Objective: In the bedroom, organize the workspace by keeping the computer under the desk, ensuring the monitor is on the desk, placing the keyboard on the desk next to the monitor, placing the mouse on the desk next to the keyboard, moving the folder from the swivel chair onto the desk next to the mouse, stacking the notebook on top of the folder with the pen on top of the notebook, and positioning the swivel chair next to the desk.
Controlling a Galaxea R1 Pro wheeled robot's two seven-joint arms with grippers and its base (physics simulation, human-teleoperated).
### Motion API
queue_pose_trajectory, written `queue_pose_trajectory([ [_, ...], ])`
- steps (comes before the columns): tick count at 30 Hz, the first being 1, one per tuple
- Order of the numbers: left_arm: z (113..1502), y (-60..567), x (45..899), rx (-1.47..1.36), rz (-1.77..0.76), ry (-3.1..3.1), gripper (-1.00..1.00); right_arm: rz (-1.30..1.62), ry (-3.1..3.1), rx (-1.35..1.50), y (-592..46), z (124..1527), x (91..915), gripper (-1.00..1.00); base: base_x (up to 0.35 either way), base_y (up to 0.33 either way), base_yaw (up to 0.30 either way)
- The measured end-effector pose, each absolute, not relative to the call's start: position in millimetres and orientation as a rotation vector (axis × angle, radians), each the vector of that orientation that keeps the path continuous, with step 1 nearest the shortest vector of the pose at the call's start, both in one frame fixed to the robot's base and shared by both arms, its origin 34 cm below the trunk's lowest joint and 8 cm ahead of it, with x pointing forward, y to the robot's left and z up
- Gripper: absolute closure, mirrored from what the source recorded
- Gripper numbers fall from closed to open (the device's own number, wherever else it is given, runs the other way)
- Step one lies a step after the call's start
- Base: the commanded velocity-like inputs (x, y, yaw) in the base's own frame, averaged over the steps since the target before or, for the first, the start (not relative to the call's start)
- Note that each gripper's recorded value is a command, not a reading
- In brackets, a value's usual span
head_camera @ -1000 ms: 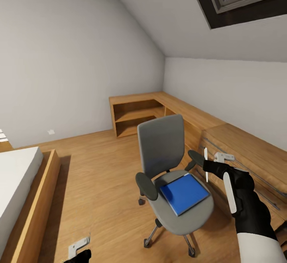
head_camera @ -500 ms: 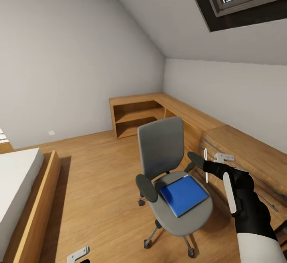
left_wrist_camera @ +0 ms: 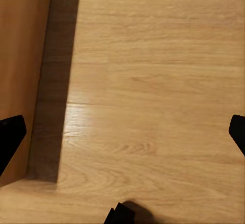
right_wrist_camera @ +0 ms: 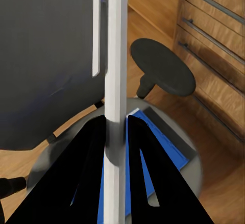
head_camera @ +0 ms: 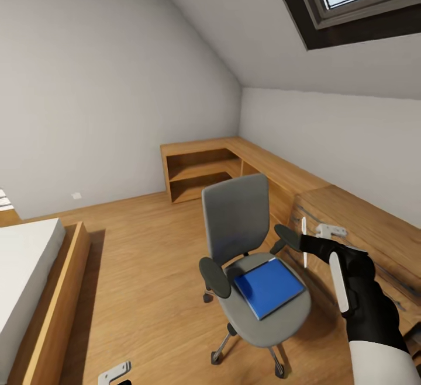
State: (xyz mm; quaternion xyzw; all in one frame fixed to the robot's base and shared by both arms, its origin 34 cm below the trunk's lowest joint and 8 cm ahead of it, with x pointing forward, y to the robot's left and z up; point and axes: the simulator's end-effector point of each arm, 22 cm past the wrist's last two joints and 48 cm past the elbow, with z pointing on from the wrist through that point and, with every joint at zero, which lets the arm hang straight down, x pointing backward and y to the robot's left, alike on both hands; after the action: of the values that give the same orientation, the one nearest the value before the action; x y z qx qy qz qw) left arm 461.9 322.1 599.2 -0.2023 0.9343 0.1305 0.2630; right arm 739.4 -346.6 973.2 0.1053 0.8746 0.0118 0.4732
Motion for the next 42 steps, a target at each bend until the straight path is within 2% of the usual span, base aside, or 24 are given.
queue_pose_trajectory([
  [11,613,323,460,-0.548,0.355,2.527,-1.00,0.020,2.127,0.328,-369,987,732,1.00,0.000,0.000,-0.108],
  [27,631,322,456,-0.548,0.355,2.528,-1.00,0.009,2.104,0.477,-413,1000,714,1.00,0.000,0.000,-0.261],
  [42,643,312,452,-0.548,0.341,2.533,-1.00,0.003,2.097,0.514,-424,1011,707,1.00,0.000,0.000,-0.269],
])
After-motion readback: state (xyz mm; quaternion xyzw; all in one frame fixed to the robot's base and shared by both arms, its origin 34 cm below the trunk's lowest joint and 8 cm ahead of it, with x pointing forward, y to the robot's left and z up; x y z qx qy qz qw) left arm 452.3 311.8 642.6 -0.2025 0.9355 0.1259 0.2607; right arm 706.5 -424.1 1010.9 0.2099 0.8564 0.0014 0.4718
